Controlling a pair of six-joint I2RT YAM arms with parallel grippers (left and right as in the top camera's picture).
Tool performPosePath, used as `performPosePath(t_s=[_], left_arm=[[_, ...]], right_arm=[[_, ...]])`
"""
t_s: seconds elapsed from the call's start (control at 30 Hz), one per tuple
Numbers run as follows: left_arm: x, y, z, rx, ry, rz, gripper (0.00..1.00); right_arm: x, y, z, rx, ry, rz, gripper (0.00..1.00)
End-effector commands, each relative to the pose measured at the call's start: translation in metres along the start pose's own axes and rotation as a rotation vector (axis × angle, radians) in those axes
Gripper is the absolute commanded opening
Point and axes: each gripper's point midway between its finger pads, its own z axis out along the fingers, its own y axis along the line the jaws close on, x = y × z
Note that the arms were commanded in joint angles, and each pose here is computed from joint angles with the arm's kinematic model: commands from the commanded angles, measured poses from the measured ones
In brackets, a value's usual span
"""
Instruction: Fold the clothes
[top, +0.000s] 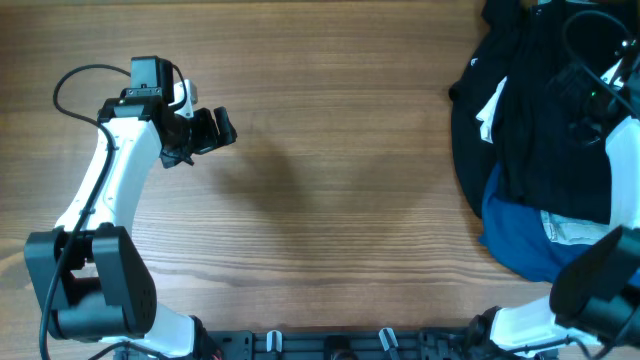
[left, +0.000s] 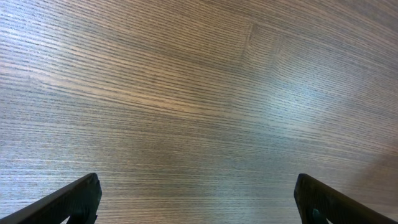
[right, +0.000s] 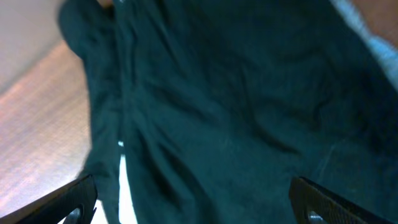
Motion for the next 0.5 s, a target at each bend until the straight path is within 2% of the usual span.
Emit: performPosePath(t_s=[0.0, 0.2, 0.4, 0.47], left_arm=[[-0.005, -0.005, -0.001, 0.023, -0.009, 0.006, 1.00], [-0.005, -0.005, -0.001, 0.023, -0.010, -0.020, 1.00], [-0.005, -0.004, -0.001, 0.023, -0.006, -0.051, 1.00], [-0.002, -0.004, -0.001, 0.019, 0.004, -0.053, 1.00]], right_arm=[[0.035, 0.009, 0.040, -0.038, 0.149, -0.027, 0.98], [0.080, 0.015, 0.066, -0.025, 0.305, -0.071, 0.89], [0.112, 0.031, 0.058, -0.071, 0.421, -0.160, 0.83], [0.121, 0.031, 0.056, -0.064, 0.450, -0.187, 0.72]])
